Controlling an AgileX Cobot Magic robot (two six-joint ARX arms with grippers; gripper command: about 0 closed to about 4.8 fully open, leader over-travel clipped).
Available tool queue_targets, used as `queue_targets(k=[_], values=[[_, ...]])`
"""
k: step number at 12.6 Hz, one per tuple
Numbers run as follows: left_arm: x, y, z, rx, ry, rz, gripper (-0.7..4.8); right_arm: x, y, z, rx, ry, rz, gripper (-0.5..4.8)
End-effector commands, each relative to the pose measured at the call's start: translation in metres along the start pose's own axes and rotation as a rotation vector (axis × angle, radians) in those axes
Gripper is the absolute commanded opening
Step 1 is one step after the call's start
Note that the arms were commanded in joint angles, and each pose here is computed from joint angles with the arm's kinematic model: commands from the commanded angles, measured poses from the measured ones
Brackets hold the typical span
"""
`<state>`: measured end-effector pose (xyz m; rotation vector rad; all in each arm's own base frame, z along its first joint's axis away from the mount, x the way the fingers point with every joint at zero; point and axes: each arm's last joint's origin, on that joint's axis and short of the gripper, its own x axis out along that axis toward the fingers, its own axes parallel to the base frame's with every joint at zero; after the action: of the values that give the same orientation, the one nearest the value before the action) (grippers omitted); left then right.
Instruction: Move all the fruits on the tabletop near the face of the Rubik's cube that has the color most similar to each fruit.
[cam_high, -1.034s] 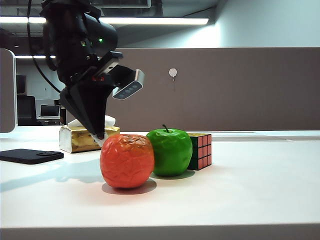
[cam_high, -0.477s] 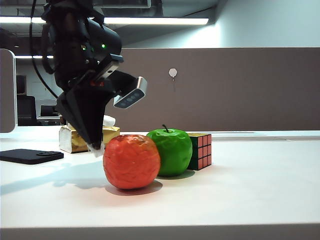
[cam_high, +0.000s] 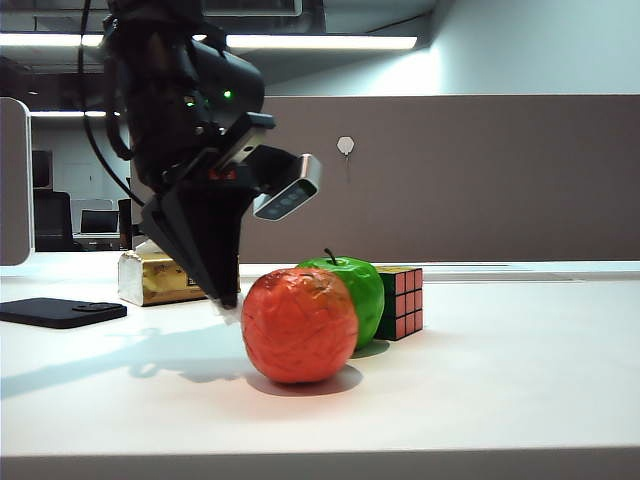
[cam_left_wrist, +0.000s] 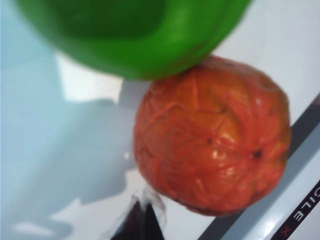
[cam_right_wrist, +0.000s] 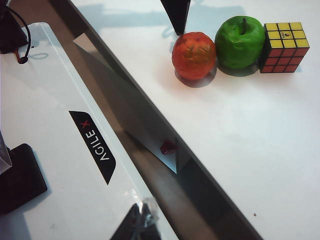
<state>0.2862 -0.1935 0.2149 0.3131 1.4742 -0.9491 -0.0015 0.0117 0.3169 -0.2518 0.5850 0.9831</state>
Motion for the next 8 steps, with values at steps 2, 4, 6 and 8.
queue_targets(k=[2, 4, 6, 8], values=[[0.004, -0.014, 0.005, 0.011, -0.018, -0.023, -0.05, 0.0, 0.0, 0.002, 0.0, -0.016, -0.001, -0.01], [0.006, -0.02, 0.009, 0.014, -0.049, -0.059, -0.05, 0.0, 0.0, 0.002, 0.0, -0.016, -0.001, -0.01], [0.009, -0.028, 0.013, 0.039, -0.073, -0.062, -0.05, 0.0, 0.0, 0.002, 0.0, -0.017, 0.003, -0.01], [0.009, -0.028, 0.009, 0.017, -0.028, -0.053, -0.05, 0.0, 0.0, 0.002, 0.0, -0.018, 0.006, -0.01]])
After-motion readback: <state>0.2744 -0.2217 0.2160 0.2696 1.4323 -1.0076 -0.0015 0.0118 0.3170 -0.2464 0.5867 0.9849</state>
